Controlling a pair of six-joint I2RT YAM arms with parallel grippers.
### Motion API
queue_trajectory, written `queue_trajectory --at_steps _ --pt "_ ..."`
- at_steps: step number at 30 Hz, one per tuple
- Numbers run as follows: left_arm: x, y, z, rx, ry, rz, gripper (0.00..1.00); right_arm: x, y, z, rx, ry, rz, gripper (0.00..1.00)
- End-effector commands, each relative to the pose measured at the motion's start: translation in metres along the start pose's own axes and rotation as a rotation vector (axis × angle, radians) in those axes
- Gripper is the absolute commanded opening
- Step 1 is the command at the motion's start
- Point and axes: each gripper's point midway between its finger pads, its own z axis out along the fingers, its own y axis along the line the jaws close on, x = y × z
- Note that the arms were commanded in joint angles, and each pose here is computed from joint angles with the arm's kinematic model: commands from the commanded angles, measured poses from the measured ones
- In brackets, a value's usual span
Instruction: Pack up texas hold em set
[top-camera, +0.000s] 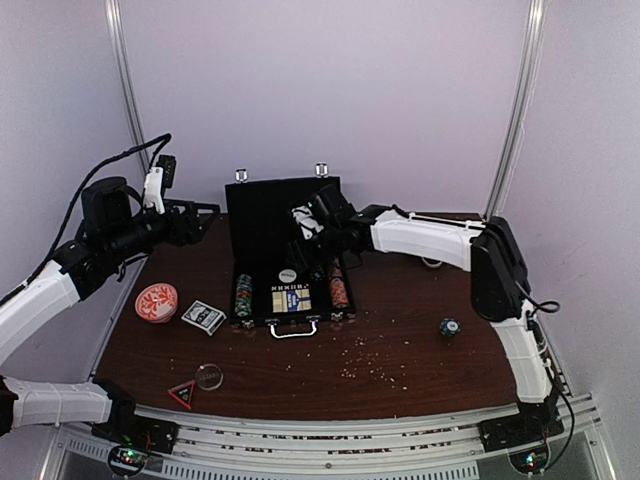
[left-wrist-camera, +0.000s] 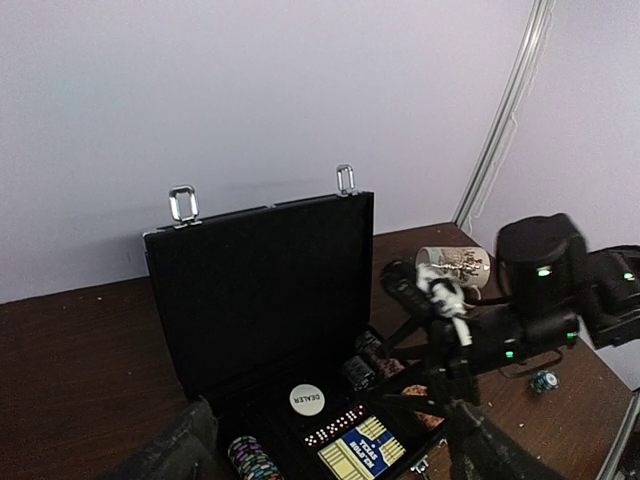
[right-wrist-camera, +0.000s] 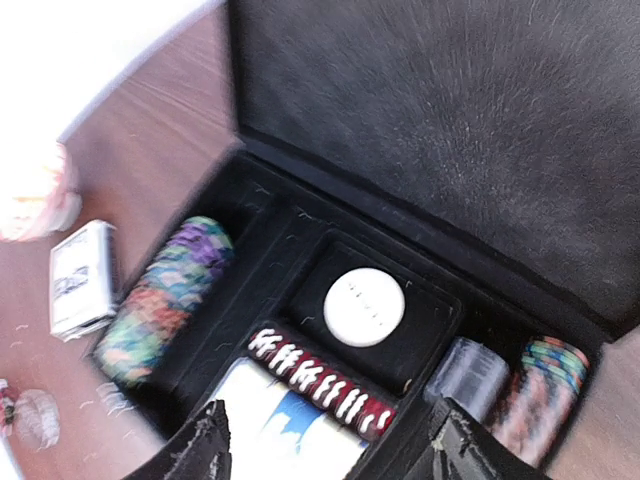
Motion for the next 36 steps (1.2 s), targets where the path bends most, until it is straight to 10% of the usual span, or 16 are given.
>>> queue_trajectory --at_steps 1,12,22,36 --pt "-0.012 0.011 0.003 -0.059 -0.032 0.016 0.82 -0.026 0.034 -0.076 -0.002 -0.151 -0.049 0.68" --pt "0.058 0.055 -0.001 -0.286 0.170 -0.102 0.85 0.009 0.096 -0.154 -0.063 -0.224 -0.053 0.67" --pt "0.182 0.080 -0.026 -0.440 0.407 -0.356 0.85 0.033 0.078 -0.180 -0.041 -0.289 -0.003 0.68" --pt "0.260 0.096 -0.025 -0.562 0.589 -0.499 0.88 0.074 0.039 -0.221 0.074 -0.297 -0.022 0.69"
